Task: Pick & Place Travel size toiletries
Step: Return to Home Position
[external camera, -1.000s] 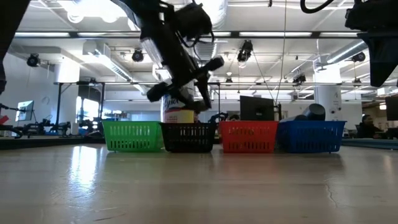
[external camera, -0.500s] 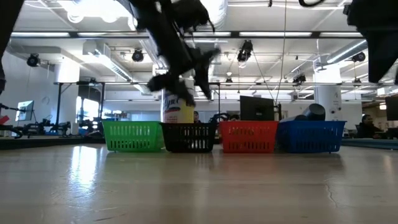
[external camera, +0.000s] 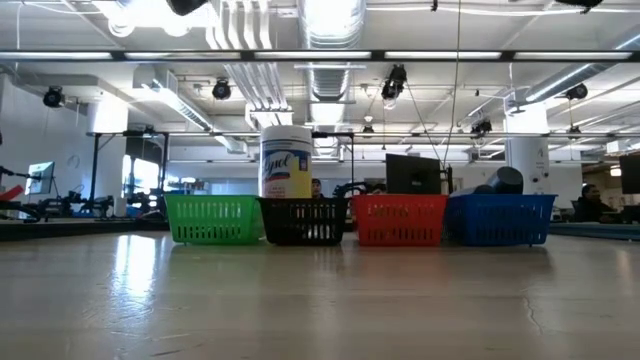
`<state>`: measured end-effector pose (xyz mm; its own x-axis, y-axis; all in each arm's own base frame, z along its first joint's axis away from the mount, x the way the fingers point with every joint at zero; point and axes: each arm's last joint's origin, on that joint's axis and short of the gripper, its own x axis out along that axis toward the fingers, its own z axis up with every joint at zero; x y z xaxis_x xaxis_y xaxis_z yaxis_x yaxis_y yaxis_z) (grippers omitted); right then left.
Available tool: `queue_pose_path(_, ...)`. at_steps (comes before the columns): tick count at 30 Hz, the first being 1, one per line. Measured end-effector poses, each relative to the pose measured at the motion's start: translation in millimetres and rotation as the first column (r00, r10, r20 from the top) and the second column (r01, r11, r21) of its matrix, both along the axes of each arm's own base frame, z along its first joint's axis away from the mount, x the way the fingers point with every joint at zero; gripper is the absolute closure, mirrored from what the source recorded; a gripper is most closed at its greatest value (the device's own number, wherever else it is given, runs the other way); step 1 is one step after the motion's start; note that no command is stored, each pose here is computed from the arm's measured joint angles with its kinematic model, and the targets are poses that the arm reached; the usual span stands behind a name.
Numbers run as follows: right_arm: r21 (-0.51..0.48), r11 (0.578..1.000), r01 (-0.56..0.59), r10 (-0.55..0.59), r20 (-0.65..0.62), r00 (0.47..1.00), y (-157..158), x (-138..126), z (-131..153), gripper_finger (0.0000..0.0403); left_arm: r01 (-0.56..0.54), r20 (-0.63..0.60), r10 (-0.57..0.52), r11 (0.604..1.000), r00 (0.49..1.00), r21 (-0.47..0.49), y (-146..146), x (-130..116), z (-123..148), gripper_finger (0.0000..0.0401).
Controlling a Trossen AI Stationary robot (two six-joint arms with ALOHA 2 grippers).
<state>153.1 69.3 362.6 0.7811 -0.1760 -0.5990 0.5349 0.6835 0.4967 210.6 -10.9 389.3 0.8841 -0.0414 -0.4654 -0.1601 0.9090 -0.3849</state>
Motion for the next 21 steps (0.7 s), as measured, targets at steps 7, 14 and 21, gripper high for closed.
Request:
queue_pose_path(7,-0.081,0.990,-0.118,0.140,0.354,0.925,-3,-6,20,0.0136,0.076,0.193,-0.084,0.996,0.978,0.046,-2,-63,-27,0.0183)
queue_pose_path(14,-0.145,0.974,-0.172,0.225,0.647,0.729,4,20,-47,0.0159,0.148,0.519,-0.127,0.989,0.845,0.001,-2,-95,-112,0.0183)
queue_pose_path(21,-0.264,0.941,-0.209,0.337,0.766,0.548,-26,2,-105,0.0175,0.111,0.610,-0.107,0.993,0.785,0.031,4,-135,-145,0.0183)
